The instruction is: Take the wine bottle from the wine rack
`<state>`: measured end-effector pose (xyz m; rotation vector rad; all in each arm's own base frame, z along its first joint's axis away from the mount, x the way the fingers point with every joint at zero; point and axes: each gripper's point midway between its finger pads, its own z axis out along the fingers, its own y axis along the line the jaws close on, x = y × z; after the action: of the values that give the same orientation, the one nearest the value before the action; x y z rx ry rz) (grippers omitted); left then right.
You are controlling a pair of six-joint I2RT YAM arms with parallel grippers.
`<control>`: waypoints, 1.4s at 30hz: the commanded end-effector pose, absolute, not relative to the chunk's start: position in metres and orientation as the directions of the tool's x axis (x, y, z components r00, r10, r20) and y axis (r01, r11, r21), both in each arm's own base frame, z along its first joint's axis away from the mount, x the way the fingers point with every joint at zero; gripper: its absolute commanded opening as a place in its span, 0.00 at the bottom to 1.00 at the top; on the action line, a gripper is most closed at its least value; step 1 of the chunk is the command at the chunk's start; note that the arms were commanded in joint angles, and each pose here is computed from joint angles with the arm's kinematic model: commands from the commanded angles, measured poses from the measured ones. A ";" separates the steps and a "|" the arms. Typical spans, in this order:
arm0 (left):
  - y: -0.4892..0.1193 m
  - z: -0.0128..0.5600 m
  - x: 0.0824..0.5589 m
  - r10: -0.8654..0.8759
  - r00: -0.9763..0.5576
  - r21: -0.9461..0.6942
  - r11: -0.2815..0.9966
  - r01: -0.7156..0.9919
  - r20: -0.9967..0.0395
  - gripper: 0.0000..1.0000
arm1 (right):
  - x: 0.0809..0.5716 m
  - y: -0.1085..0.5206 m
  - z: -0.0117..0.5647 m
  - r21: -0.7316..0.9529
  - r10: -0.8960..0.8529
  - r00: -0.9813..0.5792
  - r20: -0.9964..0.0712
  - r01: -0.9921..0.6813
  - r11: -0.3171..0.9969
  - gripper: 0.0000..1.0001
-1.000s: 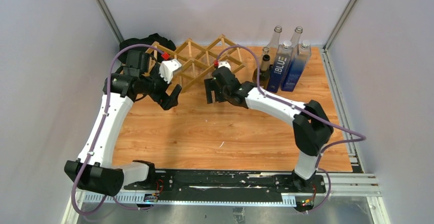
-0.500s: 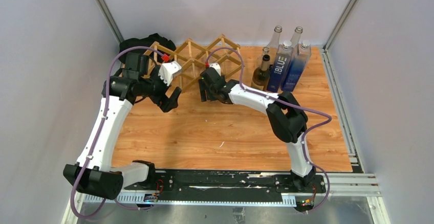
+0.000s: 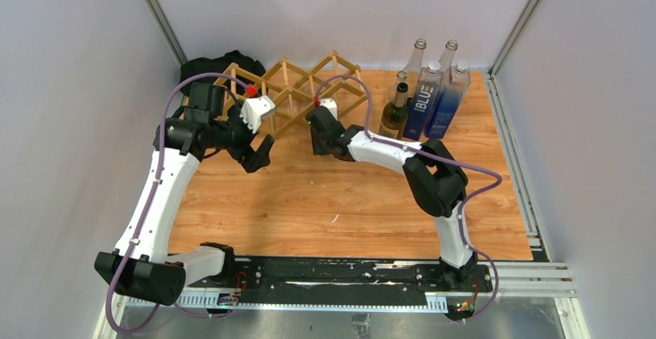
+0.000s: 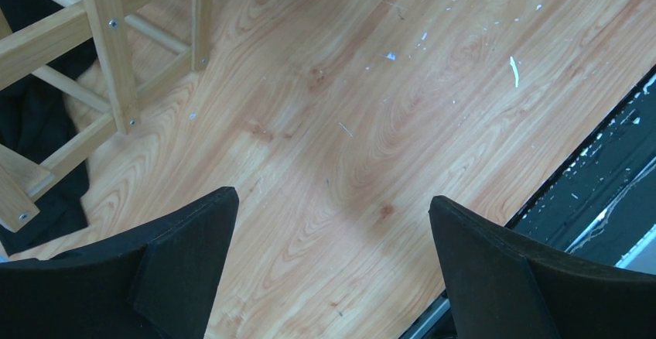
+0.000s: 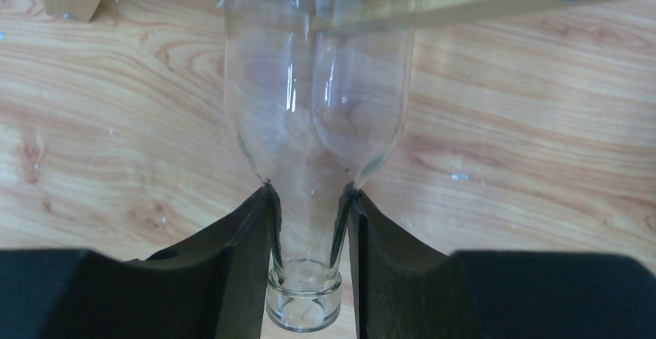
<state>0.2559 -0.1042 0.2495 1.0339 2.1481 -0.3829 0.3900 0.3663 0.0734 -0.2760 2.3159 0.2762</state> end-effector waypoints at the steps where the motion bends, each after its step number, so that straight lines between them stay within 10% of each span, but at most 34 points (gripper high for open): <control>1: -0.106 0.247 0.251 0.570 -0.398 0.043 0.608 0.793 -0.719 1.00 | 0.378 0.362 0.102 0.171 -0.065 -0.655 -0.753 -0.290 0.942 0.00; 42: -0.164 0.168 0.214 0.771 -0.055 0.024 0.091 0.996 -0.635 1.00 | 0.196 0.299 0.198 0.515 -0.067 -0.716 -0.695 -0.560 0.649 0.00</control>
<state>0.2192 -0.1561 0.1800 1.6829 1.8748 -0.5520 0.2084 0.2888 0.1742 -0.3802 2.2654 0.8980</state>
